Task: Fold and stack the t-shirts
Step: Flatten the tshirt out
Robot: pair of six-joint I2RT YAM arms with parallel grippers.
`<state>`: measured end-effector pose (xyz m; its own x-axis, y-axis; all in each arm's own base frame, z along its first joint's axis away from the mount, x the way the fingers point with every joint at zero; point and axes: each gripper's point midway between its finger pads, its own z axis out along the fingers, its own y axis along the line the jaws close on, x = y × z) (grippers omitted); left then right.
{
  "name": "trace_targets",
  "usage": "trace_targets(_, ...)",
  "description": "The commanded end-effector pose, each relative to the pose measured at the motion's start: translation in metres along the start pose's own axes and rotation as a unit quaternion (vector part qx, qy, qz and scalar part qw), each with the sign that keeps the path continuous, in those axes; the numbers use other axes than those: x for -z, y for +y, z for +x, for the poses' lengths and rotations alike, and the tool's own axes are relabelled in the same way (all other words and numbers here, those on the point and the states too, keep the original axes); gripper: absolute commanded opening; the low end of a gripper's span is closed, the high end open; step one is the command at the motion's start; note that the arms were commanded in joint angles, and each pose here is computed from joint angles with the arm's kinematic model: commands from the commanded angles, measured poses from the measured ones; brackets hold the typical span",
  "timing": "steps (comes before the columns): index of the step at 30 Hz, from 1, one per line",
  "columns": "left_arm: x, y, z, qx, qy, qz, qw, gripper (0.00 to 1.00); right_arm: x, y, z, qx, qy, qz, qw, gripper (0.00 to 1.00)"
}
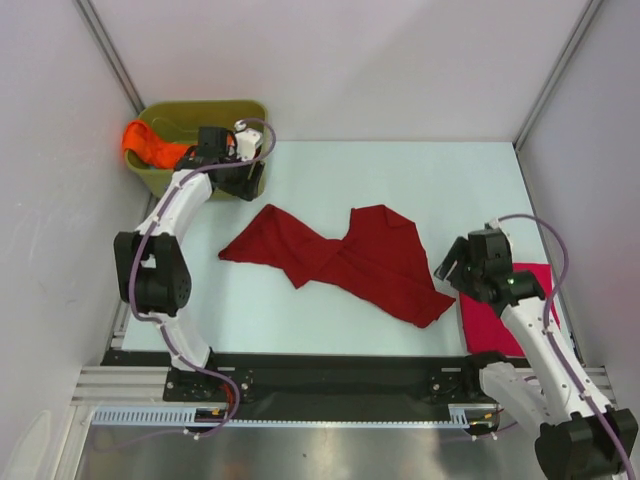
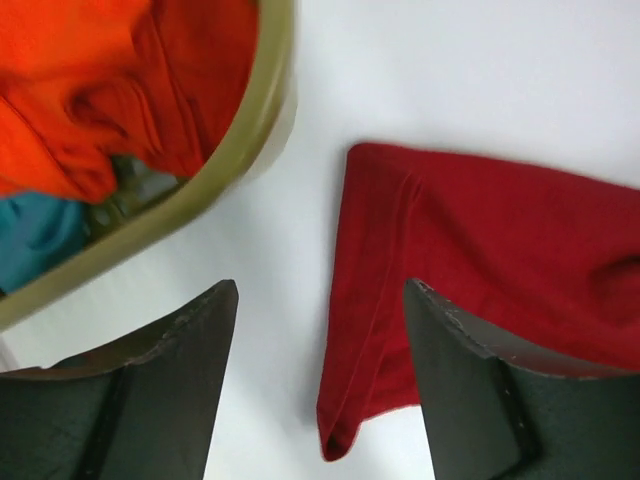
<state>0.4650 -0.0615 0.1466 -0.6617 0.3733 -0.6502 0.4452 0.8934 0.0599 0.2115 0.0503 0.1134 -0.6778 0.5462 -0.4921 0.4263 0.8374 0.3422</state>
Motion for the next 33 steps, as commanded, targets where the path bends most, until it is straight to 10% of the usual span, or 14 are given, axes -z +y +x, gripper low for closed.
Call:
trace_targets(1,0.061,-0.019,-0.074,-0.08,-0.124,-0.034,0.988,0.73,0.013,0.047,-0.073,0.048,-0.124,-0.034,0.991,0.73)
trace_targets(11,0.047,-0.195,0.076,-0.28,0.006,0.183,0.942,0.64,-0.111,0.185,-0.14,0.26,-0.074,-0.134,0.953,0.6)
trace_targets(27,0.004,-0.226,0.143,-0.361,0.063,0.172,0.915,0.72,-0.218,0.194,-0.099,0.35,0.019,-0.058,0.935,0.6)
trace_targets(33,-0.009,-0.221,0.159,-0.378,0.074,0.156,0.91,0.72,-0.221,0.177,-0.09,0.357,0.024,-0.025,0.933,0.45)
